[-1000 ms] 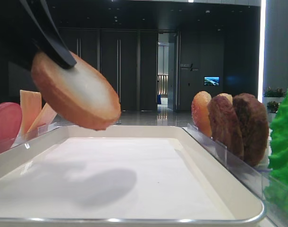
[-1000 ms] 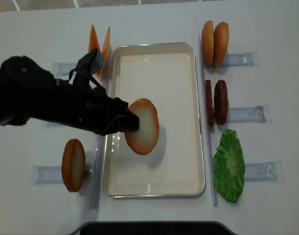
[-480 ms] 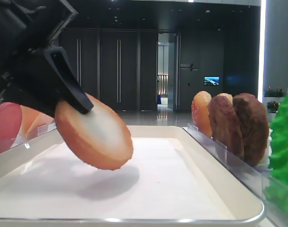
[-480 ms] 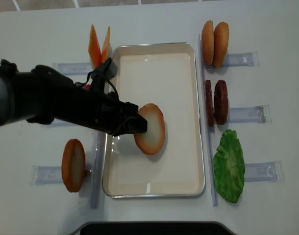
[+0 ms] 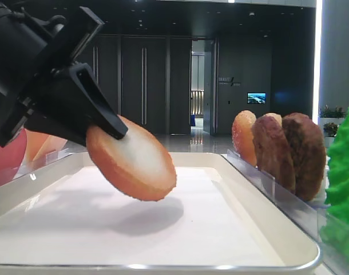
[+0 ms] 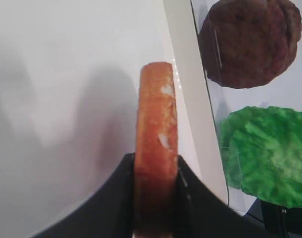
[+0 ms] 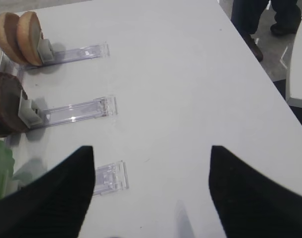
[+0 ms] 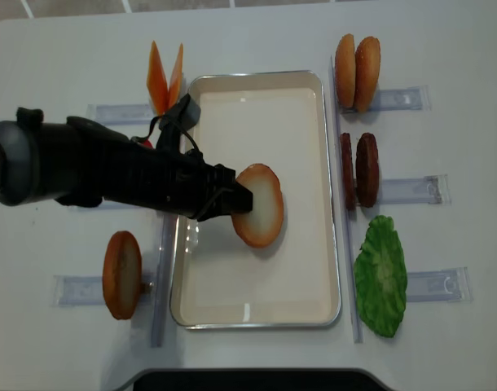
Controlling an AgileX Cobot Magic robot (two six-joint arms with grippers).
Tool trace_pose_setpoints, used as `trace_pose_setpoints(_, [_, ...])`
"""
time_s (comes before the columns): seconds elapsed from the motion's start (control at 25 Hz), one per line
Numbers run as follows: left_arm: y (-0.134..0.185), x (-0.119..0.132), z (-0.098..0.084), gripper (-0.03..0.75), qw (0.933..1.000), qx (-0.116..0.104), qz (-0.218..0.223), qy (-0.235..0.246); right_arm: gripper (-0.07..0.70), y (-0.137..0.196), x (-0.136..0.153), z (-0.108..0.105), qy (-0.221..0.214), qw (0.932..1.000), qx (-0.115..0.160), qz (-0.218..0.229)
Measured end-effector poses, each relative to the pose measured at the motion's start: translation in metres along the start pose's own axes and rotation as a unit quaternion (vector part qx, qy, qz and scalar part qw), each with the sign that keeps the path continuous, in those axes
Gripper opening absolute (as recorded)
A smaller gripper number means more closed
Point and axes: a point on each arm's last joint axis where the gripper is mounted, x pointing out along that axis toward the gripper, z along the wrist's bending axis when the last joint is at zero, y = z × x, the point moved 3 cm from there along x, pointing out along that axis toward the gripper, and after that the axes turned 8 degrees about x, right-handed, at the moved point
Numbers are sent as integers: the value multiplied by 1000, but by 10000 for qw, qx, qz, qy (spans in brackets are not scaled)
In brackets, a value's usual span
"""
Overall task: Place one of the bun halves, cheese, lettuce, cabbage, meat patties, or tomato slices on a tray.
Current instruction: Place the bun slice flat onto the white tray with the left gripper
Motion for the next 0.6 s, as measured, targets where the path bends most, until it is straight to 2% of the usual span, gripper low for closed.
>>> trace_pose_setpoints(0.12, [0, 0, -1, 141, 10000, -7, 15, 33, 469, 0, 0, 0, 0, 10000, 0, 0])
trace_pose_setpoints(0.4, [4, 0, -1, 141, 9996, -223, 163, 28, 469, 0, 0, 0, 0, 10000, 0, 0])
trace_pose_setpoints(0.6, [6, 0, 0, 141, 9993, -254, 267, -16, 469, 0, 0, 0, 0, 10000, 0, 0])
